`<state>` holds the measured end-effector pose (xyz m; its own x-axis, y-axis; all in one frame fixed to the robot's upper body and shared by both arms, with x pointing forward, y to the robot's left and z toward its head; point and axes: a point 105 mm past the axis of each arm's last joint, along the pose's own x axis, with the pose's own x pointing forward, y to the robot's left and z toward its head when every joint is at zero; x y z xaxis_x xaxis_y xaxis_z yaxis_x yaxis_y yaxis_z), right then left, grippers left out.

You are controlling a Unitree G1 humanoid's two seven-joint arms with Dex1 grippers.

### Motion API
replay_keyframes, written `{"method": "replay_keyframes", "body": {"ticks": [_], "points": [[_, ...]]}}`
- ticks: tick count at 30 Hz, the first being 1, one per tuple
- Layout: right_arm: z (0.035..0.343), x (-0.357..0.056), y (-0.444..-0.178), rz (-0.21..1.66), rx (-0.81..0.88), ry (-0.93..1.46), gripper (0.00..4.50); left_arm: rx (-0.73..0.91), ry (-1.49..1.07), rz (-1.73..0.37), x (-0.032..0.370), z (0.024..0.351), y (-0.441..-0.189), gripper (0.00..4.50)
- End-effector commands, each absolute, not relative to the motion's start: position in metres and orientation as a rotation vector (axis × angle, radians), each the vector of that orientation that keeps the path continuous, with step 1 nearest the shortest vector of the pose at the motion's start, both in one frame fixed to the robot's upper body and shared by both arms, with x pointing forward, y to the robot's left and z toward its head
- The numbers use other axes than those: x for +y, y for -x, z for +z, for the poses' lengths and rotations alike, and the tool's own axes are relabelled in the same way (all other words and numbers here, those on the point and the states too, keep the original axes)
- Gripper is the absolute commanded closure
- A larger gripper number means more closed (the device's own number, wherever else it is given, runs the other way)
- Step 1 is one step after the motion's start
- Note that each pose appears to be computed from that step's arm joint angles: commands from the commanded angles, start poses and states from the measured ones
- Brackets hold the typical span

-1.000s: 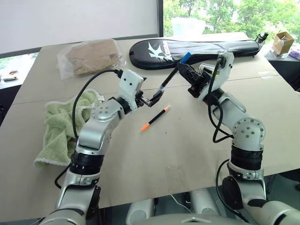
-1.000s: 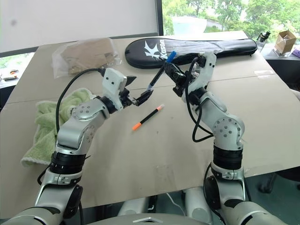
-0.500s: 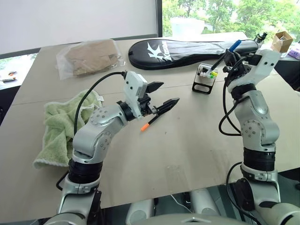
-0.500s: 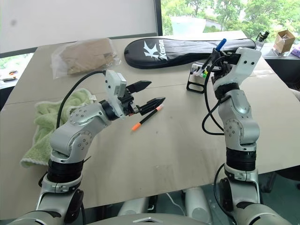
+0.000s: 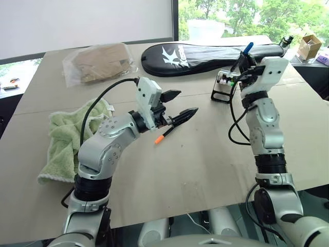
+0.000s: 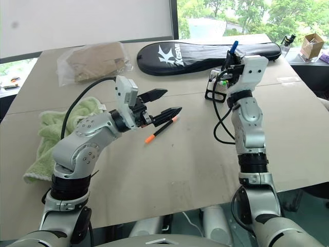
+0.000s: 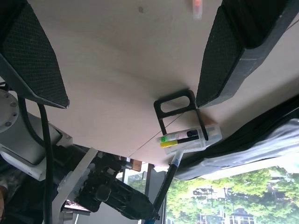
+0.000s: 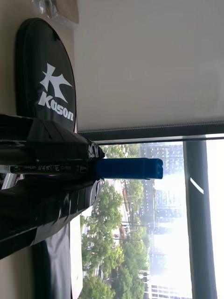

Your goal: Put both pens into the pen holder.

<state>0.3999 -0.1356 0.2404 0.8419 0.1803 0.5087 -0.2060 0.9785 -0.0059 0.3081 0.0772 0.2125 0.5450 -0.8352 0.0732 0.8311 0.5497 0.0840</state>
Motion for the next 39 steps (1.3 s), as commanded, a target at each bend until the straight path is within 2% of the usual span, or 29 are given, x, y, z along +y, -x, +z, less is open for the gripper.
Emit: {"method": "replay_keyframes", "body": {"ticks": [1,8,10,12,18,22,25,29,32,34,37,39], "points": [[0.249,-0.129,-0.399,0.23,-0.611,0.026,4.48,-0.173,-0.063,-0.99,0.078,0.226,-0.3,0.0],[0.228,-0.124,-0.41,0.254,-0.613,0.155,4.48,-0.163,-0.084,-0.969,0.084,0.223,-0.299,0.0],[0.225,-0.123,-0.412,0.267,-0.612,0.164,3.61,-0.149,-0.097,-0.968,0.087,0.219,-0.298,0.0],[0.224,-0.124,-0.413,0.27,-0.616,0.171,2.96,-0.138,-0.105,-0.964,0.09,0.216,-0.298,0.0],[0.222,-0.132,-0.411,0.257,-0.609,0.192,0.04,-0.059,-0.163,-0.921,0.106,0.201,-0.302,0.0],[0.224,-0.131,-0.398,0.305,-0.588,0.167,0.04,0.028,-0.228,-0.874,0.117,0.186,-0.304,0.0],[0.222,-0.126,-0.376,0.411,-0.504,0.146,0.04,0.157,-0.288,-0.815,0.132,0.173,-0.306,0.0],[0.203,-0.103,-0.324,0.703,-0.299,0.154,0.04,0.41,-0.371,-0.792,0.148,0.14,-0.305,0.0],[0.189,-0.102,-0.305,0.722,-0.125,0.205,0.04,0.533,-0.462,-0.778,0.155,0.112,-0.307,0.0],[0.186,-0.097,-0.297,0.769,-0.047,0.087,0.04,0.585,-0.49,-0.805,0.152,0.099,-0.306,0.0],[0.179,-0.095,-0.298,0.751,0.032,0.016,0.0,0.583,-0.538,-0.826,0.143,0.092,-0.31,0.84],[0.176,-0.093,-0.299,0.746,0.058,-0.009,0.0,0.583,-0.535,-0.827,0.139,0.09,-0.313,1.71]]}}
